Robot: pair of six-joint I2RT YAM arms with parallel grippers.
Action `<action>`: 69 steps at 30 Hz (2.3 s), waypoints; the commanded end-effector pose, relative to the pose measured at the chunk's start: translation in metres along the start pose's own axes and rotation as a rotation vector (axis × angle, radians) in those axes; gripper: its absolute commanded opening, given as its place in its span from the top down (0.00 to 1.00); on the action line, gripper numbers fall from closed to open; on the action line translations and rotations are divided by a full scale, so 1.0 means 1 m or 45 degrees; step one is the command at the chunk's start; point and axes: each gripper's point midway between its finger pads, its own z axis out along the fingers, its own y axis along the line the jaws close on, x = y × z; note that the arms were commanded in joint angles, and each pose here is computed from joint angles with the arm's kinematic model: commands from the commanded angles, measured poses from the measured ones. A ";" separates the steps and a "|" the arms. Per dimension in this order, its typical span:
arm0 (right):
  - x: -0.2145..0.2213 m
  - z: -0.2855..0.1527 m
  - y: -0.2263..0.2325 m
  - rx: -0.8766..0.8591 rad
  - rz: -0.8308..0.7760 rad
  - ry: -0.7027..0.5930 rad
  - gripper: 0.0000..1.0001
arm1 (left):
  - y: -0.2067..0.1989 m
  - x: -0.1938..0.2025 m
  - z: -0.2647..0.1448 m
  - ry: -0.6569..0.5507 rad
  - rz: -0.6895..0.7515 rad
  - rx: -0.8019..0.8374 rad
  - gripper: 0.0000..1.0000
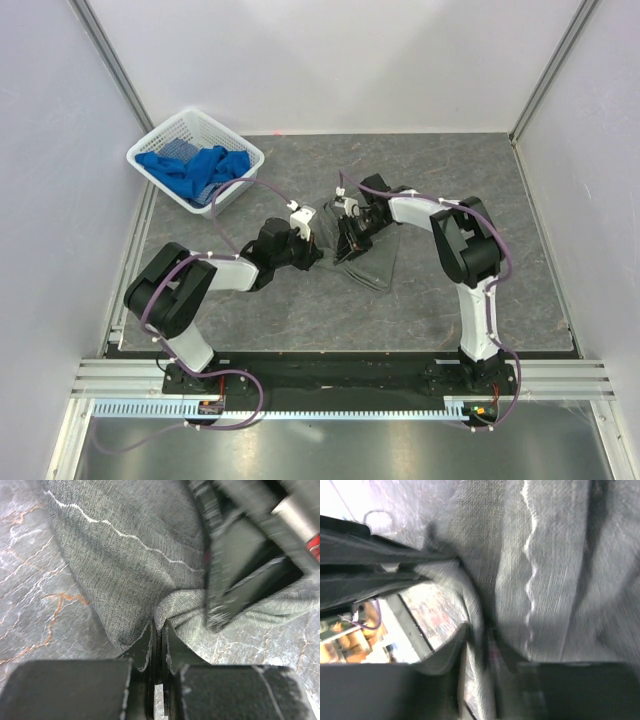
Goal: Fold the napkin, place the utensils inside, and roll it up
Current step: Roll the napkin with the utensil
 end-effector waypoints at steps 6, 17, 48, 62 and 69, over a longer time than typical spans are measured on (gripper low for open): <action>-0.028 -0.082 0.026 0.407 -0.439 -0.443 0.42 | 0.027 0.016 -0.001 0.172 -0.165 -0.105 0.98; -0.007 -0.065 0.023 0.852 -0.784 -0.458 0.24 | 0.012 0.015 -0.001 0.294 -0.261 0.062 0.98; 0.022 -0.012 -0.001 1.294 -1.052 -0.320 0.32 | 0.013 0.000 -0.007 0.251 -0.202 0.046 0.98; 0.017 -0.010 0.006 1.347 -1.036 -0.419 0.53 | 0.005 -0.011 -0.010 0.228 -0.215 0.082 0.95; 0.024 0.004 0.009 1.235 -1.043 -0.368 0.86 | 0.003 -0.023 -0.014 0.192 -0.222 0.081 0.69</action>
